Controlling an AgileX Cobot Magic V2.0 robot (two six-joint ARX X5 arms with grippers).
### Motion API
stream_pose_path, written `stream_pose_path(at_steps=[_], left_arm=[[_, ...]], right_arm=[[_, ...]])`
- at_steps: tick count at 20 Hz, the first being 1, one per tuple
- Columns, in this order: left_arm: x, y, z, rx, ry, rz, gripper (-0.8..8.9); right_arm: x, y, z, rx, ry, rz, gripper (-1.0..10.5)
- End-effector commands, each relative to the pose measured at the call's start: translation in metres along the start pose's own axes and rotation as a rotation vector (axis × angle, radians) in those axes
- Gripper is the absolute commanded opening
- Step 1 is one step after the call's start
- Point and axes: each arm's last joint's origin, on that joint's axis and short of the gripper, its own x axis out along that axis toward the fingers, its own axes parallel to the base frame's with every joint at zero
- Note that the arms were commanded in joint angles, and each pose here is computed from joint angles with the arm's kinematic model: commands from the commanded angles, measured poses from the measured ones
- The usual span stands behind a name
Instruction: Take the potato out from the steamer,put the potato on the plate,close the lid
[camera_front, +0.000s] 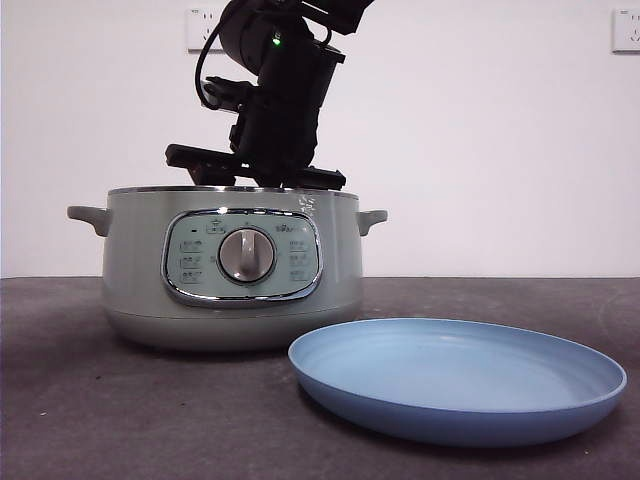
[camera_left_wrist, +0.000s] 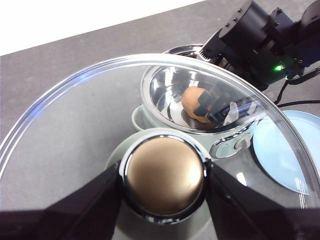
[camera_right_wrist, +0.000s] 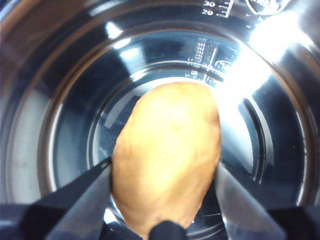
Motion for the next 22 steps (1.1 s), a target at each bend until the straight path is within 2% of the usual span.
stream_pose_path(at_steps=[1,6,10,13,18,22], left_arm=[[-0.006,0.000,0.003,0.002,-0.058,0.004,-0.09],[-0.006,0.000,0.004,0.003,-0.063,0.005,-0.09],[-0.005,0.000,0.006,0.005,-0.079,0.002,-0.09],[-0.004,-0.001,0.009,0.010,-0.108,-0.044,-0.09],[-0.001,-0.001,0.014,0.017,-0.140,-0.084,-0.09],[0.007,0.000,0.018,0.019,-0.121,-0.096,-0.09]], right_arm=[[0.008,0.002,-0.002,-0.018,0.004,0.006,-0.2],[-0.011,0.001,0.005,-0.047,-0.033,-0.001,-0.2],[-0.074,-0.001,0.019,-0.067,-0.137,0.007,-0.2],[-0.136,-0.006,0.018,-0.085,-0.186,-0.024,-0.2],[-0.228,-0.015,-0.007,-0.104,-0.174,-0.047,-0.2],[-0.266,-0.020,-0.031,-0.110,-0.126,-0.052,-0.2]])
